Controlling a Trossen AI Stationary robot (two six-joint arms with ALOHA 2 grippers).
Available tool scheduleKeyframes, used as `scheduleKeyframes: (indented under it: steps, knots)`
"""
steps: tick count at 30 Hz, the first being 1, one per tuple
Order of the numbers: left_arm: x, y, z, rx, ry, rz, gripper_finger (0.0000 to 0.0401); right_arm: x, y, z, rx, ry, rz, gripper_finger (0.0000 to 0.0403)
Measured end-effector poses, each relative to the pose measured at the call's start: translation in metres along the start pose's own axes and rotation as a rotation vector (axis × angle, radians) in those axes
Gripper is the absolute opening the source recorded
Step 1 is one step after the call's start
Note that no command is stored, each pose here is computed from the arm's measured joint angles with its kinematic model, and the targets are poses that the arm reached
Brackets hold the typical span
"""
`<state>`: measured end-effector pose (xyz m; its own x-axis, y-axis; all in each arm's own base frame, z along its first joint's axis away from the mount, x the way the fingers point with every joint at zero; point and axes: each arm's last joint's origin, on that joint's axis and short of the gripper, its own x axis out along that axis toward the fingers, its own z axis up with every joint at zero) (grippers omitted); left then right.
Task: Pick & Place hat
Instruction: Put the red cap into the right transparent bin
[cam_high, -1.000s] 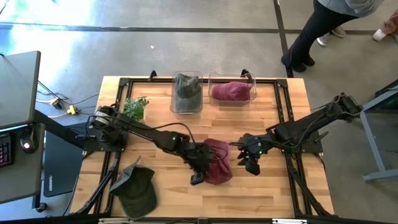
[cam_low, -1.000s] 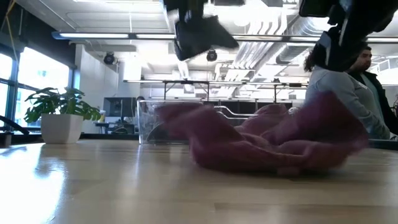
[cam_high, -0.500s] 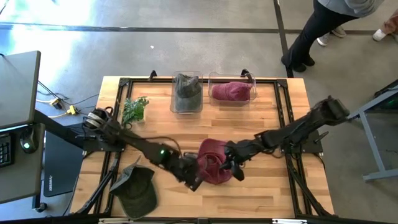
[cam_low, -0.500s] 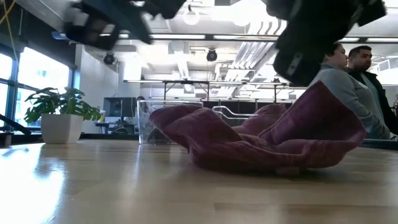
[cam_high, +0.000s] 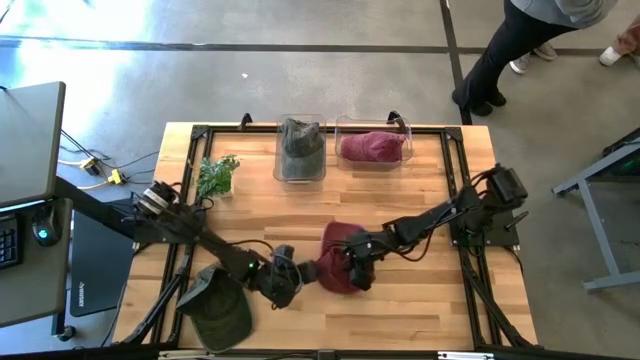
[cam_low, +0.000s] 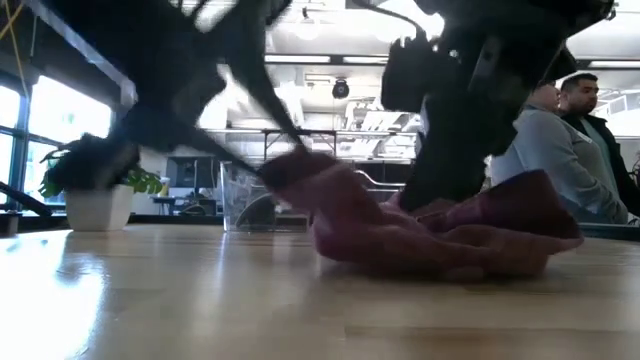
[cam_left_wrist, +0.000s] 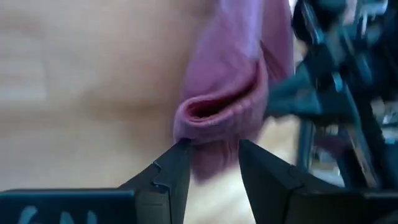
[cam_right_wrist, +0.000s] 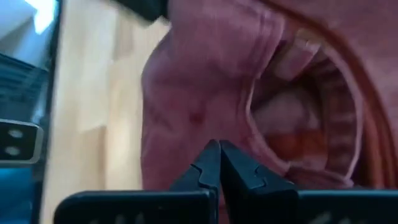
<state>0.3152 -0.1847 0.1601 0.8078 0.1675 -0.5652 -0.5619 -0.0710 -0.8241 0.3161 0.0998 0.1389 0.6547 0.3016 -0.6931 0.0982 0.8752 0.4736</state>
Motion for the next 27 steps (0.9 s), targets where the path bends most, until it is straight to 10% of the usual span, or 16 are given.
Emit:
scheduleKeyframes:
  steps: [10,17,27]
  knots:
    - [0.019,-0.018,0.01,0.077,-0.014,-0.125,0.0123,0.001,-0.007,-0.004,0.012,0.028,-0.075,0.0001]
    - [0.02,-0.048,0.026,0.205,-0.009,-0.129,0.0012,-0.001,-0.016,-0.013,0.048,0.103,-0.191,0.0001]
    - [-0.01,-0.106,0.034,0.509,0.078,0.221,0.0017,-0.012,-0.015,-0.011,0.061,0.1,-0.231,0.0001]
